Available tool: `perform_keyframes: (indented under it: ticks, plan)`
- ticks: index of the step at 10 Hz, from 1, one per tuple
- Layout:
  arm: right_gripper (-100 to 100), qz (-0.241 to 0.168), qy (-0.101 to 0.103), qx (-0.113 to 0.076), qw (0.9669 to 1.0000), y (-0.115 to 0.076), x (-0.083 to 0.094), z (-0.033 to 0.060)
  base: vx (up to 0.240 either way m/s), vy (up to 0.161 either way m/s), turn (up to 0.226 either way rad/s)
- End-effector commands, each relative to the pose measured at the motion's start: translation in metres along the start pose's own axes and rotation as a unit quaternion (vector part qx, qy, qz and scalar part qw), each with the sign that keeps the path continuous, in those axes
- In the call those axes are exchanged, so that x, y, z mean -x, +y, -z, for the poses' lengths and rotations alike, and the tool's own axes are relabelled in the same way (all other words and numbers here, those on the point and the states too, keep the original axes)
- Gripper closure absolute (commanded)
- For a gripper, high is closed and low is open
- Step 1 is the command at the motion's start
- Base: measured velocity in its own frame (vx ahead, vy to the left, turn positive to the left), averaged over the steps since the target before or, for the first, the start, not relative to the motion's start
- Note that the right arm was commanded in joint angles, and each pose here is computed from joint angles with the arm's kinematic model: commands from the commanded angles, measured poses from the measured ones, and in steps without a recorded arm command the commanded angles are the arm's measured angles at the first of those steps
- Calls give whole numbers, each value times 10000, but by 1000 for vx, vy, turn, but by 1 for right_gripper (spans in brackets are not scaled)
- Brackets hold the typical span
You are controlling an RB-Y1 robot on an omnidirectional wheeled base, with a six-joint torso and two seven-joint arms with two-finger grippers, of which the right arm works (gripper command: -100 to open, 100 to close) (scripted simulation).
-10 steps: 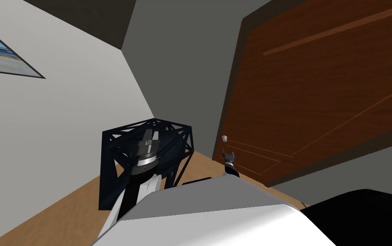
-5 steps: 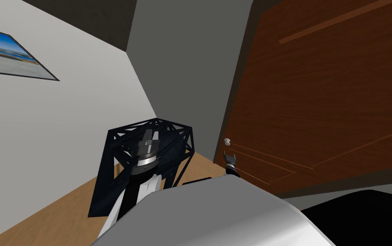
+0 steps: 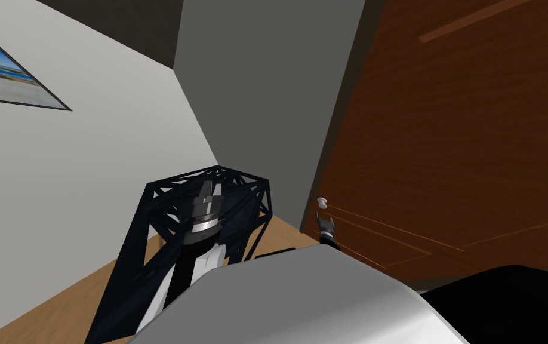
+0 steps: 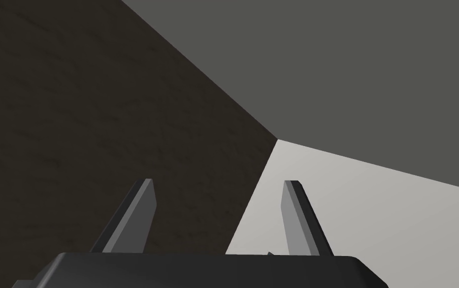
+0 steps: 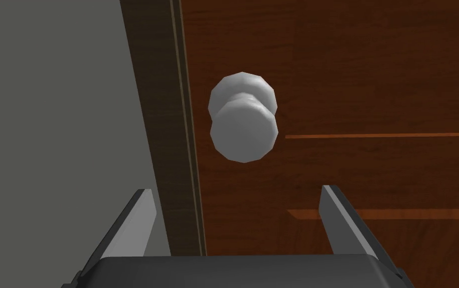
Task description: Pull the door open
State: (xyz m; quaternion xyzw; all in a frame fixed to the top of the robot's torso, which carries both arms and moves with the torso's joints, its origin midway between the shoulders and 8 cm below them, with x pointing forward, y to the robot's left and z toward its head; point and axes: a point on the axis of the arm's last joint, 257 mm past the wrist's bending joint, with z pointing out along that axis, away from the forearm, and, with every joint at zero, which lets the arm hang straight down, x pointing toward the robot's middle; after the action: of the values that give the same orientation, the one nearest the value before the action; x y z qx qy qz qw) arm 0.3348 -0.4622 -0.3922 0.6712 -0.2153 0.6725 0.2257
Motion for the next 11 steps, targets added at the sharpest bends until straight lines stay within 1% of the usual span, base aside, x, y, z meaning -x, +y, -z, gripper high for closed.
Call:
perform_keyframes:
  ticks: [1, 3, 8, 11]
  plan:
    - [-100, -11, -6, 10, 10000, 176, 18, -9, 129, 16, 18]
    - [-100, -11, -10, 18, 10000, 327, 31, -22, 140, -5, 7]
    - [-100, -11, -16, 41, 10000, 708, 36, -55, 90, -1, 9]
    - [-100, -10, -16, 54, 10000, 896, 26, -72, 98, -4, 7]
